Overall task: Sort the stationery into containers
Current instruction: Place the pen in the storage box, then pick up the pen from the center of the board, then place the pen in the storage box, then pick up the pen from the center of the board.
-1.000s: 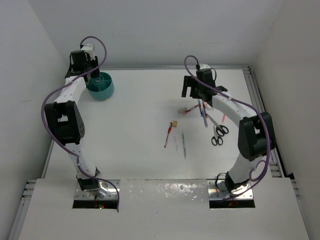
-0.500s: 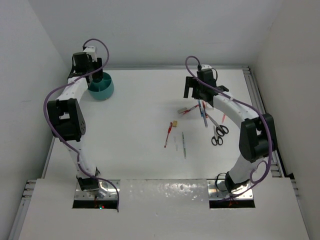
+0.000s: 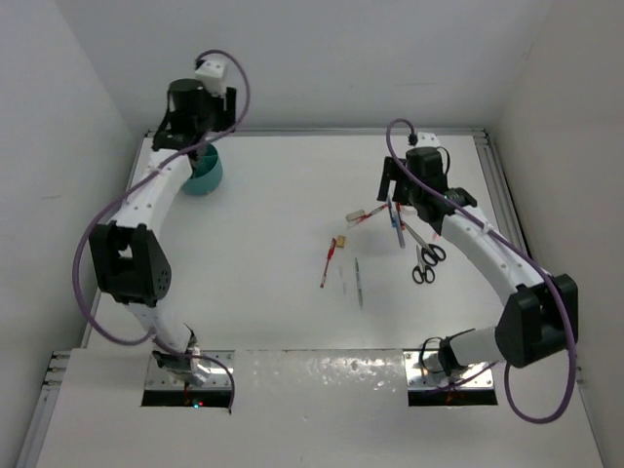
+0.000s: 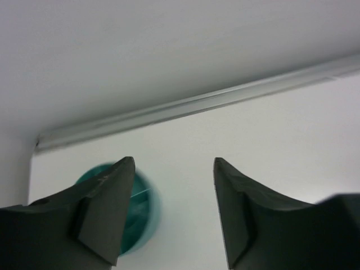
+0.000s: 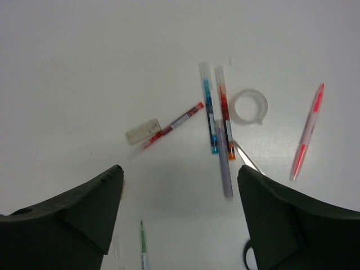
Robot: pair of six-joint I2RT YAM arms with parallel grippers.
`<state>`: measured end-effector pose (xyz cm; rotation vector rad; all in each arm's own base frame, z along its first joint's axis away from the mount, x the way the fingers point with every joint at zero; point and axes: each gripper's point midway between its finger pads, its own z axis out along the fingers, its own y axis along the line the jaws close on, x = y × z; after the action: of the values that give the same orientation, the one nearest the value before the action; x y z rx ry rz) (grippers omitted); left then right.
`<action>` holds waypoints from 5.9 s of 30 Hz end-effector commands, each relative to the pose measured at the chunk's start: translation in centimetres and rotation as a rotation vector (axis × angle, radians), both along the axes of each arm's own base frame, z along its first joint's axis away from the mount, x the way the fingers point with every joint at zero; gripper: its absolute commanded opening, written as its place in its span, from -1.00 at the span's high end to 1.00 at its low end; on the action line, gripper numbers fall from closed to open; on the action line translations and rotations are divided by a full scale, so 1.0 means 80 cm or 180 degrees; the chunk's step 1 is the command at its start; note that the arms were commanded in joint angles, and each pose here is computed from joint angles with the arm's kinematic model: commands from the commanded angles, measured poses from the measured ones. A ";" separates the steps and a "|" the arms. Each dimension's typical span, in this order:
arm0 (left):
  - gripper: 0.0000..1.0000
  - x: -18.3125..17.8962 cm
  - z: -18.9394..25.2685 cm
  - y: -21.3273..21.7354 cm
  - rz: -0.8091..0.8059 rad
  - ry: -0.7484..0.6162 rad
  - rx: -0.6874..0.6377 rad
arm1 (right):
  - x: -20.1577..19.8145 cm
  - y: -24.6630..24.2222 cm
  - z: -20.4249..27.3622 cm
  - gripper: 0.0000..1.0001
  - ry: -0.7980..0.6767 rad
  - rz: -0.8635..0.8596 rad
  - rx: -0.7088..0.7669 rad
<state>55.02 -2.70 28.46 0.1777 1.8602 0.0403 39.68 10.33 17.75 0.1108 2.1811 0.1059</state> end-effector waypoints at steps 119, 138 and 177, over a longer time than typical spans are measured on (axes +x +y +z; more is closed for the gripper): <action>1.00 0.030 -0.118 0.047 -0.0430 -0.1510 0.0188 | 0.079 0.121 -0.016 -0.38 -0.0090 0.0874 0.0432; -0.38 0.027 -0.074 0.044 -0.0548 -0.1653 0.0060 | 0.060 0.112 -0.001 -0.48 -0.0031 0.0930 0.0133; -0.15 -0.249 -0.074 -0.098 -0.0029 -0.0294 -0.0958 | -0.218 0.157 -0.184 0.25 0.1455 0.1388 -0.0332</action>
<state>35.02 -11.64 20.77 0.0872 1.8354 -0.2766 21.02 21.09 2.48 -0.4577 2.6683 0.2113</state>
